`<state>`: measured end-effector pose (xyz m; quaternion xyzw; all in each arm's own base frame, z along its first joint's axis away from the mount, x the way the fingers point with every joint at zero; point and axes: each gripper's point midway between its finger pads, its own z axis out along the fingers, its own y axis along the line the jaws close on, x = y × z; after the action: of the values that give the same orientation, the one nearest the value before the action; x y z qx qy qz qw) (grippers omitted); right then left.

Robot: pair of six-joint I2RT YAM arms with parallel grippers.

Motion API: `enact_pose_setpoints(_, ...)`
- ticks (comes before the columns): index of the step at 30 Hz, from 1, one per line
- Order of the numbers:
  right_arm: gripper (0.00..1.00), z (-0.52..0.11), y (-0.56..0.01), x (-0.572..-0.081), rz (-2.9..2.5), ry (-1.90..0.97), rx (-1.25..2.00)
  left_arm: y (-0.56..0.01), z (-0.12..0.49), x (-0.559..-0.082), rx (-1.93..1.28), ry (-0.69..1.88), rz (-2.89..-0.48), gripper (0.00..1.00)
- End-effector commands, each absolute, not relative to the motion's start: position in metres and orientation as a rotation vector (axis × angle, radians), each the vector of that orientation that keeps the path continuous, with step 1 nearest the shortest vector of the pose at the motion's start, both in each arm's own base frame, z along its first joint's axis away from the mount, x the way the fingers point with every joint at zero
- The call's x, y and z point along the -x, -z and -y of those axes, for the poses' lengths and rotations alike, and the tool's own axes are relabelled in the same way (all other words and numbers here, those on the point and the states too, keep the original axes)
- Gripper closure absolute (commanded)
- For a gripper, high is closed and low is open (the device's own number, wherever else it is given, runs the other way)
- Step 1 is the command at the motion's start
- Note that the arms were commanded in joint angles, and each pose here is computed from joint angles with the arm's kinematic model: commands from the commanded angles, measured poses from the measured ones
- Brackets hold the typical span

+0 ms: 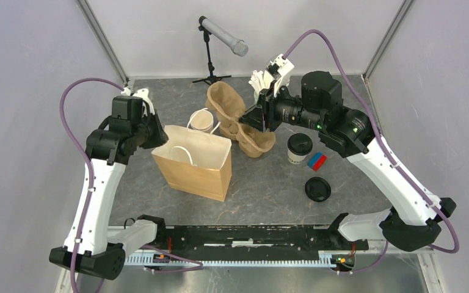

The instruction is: Pack the takeout coffee

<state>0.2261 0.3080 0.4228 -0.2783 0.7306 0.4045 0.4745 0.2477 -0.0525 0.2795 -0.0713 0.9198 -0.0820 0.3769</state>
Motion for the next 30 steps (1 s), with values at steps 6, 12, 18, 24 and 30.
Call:
enact_pose_setpoints(6,0.63,-0.287,-0.448,-0.214,-1.711,-0.934,0.703,-0.297,0.127,-0.226,0.115,0.741,-2.269,0.98)
enact_pose_setpoints(12,0.63,-0.286,-0.435,-0.207,-1.701,-0.949,0.733,-0.309,0.172,-0.226,0.208,0.952,-2.188,0.98)
enact_pose_setpoints(18,0.63,-0.29,-0.425,-0.205,-1.685,-0.99,0.73,-0.302,0.185,-0.226,0.31,0.97,-2.203,0.95)
enact_pose_setpoints(24,0.63,-0.292,-0.407,-0.202,-1.665,-1.004,0.748,-0.308,0.187,-0.224,0.317,1.003,-2.18,0.74)
enact_pose_setpoints(30,0.64,-0.291,-0.4,-0.199,-1.67,-1.006,0.761,-0.314,0.167,-0.226,0.378,0.892,-2.141,0.53)
